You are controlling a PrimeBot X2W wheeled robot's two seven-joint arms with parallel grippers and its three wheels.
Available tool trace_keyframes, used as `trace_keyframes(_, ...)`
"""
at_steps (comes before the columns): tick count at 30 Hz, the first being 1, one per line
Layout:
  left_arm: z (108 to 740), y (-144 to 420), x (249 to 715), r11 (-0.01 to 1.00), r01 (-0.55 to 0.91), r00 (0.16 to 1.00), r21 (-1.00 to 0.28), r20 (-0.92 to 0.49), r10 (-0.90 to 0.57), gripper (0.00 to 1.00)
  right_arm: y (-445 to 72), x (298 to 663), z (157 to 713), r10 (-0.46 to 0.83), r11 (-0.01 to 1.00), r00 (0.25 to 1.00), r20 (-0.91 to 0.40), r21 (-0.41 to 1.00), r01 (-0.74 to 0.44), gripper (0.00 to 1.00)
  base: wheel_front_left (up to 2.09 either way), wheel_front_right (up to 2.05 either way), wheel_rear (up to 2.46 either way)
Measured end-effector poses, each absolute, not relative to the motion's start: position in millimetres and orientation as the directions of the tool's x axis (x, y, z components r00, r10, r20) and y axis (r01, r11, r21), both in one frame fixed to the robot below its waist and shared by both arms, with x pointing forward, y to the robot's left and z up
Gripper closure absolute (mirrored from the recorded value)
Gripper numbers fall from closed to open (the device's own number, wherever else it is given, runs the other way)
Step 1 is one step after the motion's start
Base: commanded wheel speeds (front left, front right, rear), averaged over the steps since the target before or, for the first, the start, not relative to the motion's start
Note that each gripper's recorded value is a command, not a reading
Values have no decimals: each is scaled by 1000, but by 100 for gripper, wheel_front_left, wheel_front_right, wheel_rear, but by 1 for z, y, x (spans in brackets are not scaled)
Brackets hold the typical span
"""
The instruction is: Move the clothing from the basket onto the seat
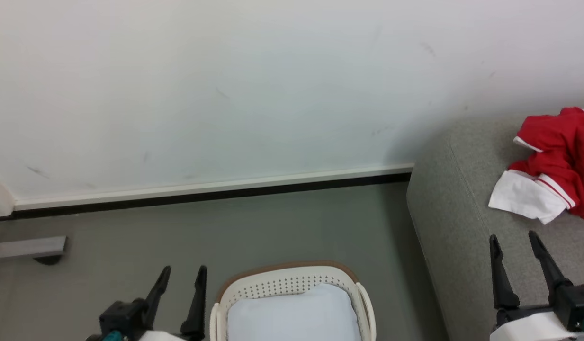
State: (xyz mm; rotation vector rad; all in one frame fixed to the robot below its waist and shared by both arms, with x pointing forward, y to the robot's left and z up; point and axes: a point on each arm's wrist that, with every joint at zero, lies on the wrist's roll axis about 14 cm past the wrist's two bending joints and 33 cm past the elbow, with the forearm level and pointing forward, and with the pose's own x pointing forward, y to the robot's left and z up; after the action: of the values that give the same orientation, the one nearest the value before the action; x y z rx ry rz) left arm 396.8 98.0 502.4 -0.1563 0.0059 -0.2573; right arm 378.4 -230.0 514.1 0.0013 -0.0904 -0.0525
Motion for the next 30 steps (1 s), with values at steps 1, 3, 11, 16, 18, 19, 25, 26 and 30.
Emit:
trace_keyframes(1,501,106,391,962,227,973,-151,10,-229,0,-225,374,514,-47,999,994,94,20,46,0,0,0,0)
trace_keyframes(3,497,118,380,970,192,981,-148,2,-194,0,-215,368,514,-27,999,995,98,38,23,0,0,0,0)
trace_keyframes(11,487,149,355,985,111,994,-136,-11,-113,0,-186,351,504,43,997,996,75,58,-48,0,0,0,0)
trace_keyframes(16,486,154,350,986,95,995,-134,-3,-96,0,-175,350,499,71,993,996,62,91,-76,0,0,0,0)
trace_keyframes(18,487,154,349,986,91,996,-138,3,-92,0,-172,350,497,79,992,995,56,95,-84,0,0,0,0)
trace_keyframes(19,487,155,349,987,88,996,-138,6,-88,0,-171,351,496,80,991,995,55,99,-85,0,0,0,0)
trace_keyframes(25,487,154,351,986,94,996,-141,13,-93,0,-167,352,494,92,990,995,47,102,-96,0,0,0,0)
trace_keyframes(26,487,153,351,985,100,995,-143,14,-99,0,-167,352,493,93,990,995,45,103,-97,0,0,0,0)
trace_keyframes(30,480,149,348,983,109,994,-144,-8,-112,100,-165,349,485,96,990,995,20,106,-98,100,0,0,0)
